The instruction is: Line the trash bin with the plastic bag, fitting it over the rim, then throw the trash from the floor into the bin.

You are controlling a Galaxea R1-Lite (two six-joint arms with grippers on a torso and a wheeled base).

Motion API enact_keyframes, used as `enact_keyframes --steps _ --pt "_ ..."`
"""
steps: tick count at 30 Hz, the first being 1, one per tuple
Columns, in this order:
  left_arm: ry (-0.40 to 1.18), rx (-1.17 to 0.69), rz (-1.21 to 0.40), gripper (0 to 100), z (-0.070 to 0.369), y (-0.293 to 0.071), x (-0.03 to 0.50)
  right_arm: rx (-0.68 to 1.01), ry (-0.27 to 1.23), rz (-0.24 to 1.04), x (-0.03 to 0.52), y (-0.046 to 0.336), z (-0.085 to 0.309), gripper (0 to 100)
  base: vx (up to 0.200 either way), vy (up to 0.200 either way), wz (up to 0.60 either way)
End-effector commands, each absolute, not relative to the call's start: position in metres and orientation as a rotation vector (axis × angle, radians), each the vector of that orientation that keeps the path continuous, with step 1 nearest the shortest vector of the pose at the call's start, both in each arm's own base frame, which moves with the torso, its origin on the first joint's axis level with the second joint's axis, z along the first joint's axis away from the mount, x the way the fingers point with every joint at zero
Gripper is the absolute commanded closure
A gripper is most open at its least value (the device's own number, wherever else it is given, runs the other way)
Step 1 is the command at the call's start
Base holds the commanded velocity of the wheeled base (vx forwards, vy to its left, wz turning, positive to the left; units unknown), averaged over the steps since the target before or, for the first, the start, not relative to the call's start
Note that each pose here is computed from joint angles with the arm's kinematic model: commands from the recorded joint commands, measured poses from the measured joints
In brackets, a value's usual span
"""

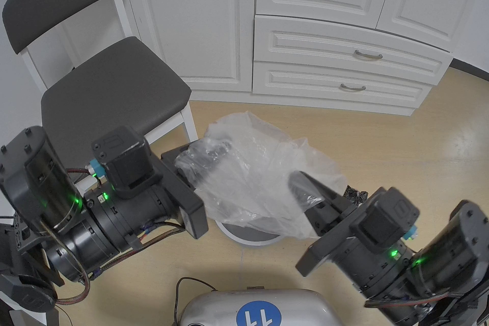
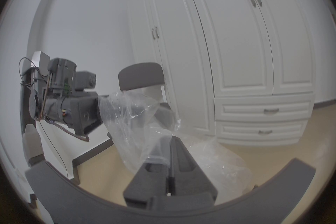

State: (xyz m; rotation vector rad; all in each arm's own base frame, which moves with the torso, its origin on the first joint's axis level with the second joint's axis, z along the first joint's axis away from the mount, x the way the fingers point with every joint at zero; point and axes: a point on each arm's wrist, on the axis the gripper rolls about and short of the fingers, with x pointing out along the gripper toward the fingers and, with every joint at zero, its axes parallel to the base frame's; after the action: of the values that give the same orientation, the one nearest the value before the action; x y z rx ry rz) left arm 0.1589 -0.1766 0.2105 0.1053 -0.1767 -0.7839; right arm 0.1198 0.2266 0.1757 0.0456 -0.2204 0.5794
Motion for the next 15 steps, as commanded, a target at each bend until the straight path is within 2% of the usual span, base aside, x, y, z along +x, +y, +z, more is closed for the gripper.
enact_keyframes --steps 1,9,15 --pt "-0.133 0.103 -0.765 100 0.202 -0.181 0.172 0.061 -0.136 0.523 0.137 0.243 0.148 100 0.0 0.0 0.0" --pt "-0.087 0.109 -0.728 100 0.189 -0.186 0.192 0.08 -0.123 0.438 0.167 0.244 0.141 100 0.0 0.0 0.0" --pt "-0.115 0.083 -0.712 100 0.188 -0.191 0.211 0.087 -0.147 0.404 0.204 0.25 0.136 100 0.0 0.0 0.0"
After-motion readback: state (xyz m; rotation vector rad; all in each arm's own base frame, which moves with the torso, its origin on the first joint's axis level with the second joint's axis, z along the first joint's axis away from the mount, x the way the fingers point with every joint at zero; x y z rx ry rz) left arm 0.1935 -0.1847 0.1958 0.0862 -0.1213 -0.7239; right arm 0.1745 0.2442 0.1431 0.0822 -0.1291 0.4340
